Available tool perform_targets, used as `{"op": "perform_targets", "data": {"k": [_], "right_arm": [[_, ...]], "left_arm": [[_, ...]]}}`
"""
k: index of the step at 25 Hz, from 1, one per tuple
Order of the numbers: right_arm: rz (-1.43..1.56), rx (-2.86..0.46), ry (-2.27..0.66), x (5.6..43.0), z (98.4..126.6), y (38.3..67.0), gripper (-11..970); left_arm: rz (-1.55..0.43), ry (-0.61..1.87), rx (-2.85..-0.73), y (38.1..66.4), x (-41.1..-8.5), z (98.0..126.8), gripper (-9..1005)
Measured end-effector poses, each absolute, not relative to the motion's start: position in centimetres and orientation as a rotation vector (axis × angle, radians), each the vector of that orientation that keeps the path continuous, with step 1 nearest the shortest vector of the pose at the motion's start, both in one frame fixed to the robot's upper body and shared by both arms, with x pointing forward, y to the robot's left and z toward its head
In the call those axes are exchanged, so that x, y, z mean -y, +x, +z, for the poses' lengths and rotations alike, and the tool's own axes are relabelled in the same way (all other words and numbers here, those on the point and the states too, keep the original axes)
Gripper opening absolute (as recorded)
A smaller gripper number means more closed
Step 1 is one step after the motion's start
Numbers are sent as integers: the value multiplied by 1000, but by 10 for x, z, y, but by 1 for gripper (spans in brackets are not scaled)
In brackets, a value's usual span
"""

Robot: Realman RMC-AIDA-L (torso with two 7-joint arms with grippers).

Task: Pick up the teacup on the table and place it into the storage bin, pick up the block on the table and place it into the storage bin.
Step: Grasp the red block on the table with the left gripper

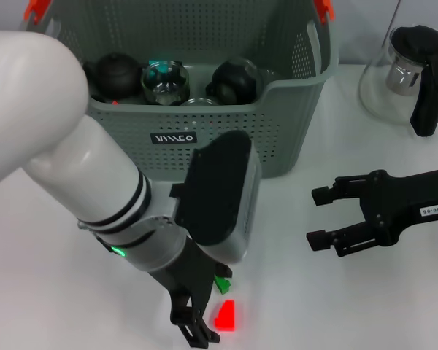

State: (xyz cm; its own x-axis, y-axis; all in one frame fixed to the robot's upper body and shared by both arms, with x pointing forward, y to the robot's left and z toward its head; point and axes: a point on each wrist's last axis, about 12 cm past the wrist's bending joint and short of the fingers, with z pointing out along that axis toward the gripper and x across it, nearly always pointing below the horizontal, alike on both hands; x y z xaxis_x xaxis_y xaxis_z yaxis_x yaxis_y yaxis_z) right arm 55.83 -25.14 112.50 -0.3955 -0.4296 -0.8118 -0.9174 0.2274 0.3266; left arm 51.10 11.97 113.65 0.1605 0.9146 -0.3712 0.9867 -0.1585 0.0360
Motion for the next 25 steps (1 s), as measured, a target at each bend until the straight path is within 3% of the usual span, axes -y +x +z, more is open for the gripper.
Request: {"op": "perform_targets", "data": {"k": [25], "right_arm": [[1095, -1931, -1234, 251, 1124, 559, 946]], "left_arm": [[-393, 2229, -1806, 509, -99, 1112, 932]]}}
